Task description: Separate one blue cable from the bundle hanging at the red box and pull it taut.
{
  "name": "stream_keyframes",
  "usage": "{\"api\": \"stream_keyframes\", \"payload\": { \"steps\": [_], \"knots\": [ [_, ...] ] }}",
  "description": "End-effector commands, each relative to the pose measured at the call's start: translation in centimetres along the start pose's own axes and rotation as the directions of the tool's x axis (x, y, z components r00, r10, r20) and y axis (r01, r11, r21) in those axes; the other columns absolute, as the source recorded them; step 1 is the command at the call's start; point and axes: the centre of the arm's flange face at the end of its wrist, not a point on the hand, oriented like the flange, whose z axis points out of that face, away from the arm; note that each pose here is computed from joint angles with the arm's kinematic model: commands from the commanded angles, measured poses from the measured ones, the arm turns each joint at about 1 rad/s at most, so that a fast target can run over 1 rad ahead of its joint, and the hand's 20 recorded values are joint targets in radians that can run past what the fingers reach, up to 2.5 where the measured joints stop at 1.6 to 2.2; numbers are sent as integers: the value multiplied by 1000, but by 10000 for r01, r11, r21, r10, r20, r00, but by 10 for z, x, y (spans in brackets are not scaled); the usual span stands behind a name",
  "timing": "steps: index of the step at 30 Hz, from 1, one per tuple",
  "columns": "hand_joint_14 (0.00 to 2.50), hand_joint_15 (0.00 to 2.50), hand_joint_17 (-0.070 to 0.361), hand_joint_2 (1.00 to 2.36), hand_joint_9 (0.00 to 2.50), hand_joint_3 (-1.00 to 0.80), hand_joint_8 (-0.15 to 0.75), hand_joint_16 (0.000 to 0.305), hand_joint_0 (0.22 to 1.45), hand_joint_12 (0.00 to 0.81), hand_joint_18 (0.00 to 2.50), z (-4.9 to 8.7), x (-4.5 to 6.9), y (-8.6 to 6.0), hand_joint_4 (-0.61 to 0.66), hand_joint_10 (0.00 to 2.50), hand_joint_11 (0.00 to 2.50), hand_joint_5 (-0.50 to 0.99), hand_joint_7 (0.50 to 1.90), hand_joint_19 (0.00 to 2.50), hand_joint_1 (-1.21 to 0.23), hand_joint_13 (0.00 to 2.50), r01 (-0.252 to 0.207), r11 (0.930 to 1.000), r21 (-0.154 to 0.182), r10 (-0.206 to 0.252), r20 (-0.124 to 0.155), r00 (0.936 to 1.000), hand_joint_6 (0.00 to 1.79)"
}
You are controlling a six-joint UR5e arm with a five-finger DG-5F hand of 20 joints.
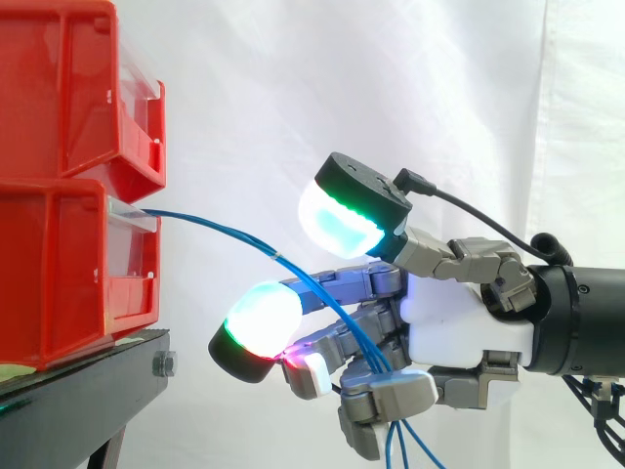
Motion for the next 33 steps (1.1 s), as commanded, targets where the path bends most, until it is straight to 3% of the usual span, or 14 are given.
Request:
{"api": "stream_keyframes", "payload": {
  "steps": [1,9,15,20,24,26,28,33],
  "knots": [
    [726,1473,90,1000,780,-500,302,40,482,352,957,0,1,0,193,6,1112,-193,1051,1079,-551,1004,24,10000,-1,-24,12,10000,606],
    [1176,1444,89,1000,800,-500,301,40,497,336,1035,0,1,0,194,4,1145,-188,1075,1162,-531,974,13,10000,29,-13,7,10000,599],
    [1196,1463,88,1000,812,-500,298,39,507,330,1038,-1,-4,0,193,4,1161,-185,1083,1168,-521,977,-86,9999,61,86,16,10000,596],
    [1196,1468,87,1000,829,-500,295,39,511,324,1040,-6,-15,7,193,5,1167,-182,1089,1177,-520,985,13,9996,296,-6,-216,9998,594],
    [1185,1485,87,1000,830,-500,293,39,518,324,1044,-16,-25,20,189,4,1171,-179,1098,1173,-518,989,448,9958,793,-421,-344,9985,592],
    [1179,1495,86,1000,836,-500,297,38,521,323,1044,-19,-30,19,188,4,1178,-178,1098,1171,-518,990,678,9930,970,-644,-376,9972,590],
    [1170,1500,86,1000,839,-500,295,38,527,319,1044,-21,-32,20,184,4,1178,-177,1100,1181,-517,998,918,9900,1072,-861,-571,9946,591],
    [1161,1508,84,1000,840,-500,292,37,537,316,1044,-21,-34,20,185,4,1182,-175,1109,1188,-515,1005,931,9899,1064,-878,-540,9947,589]
  ]
}}
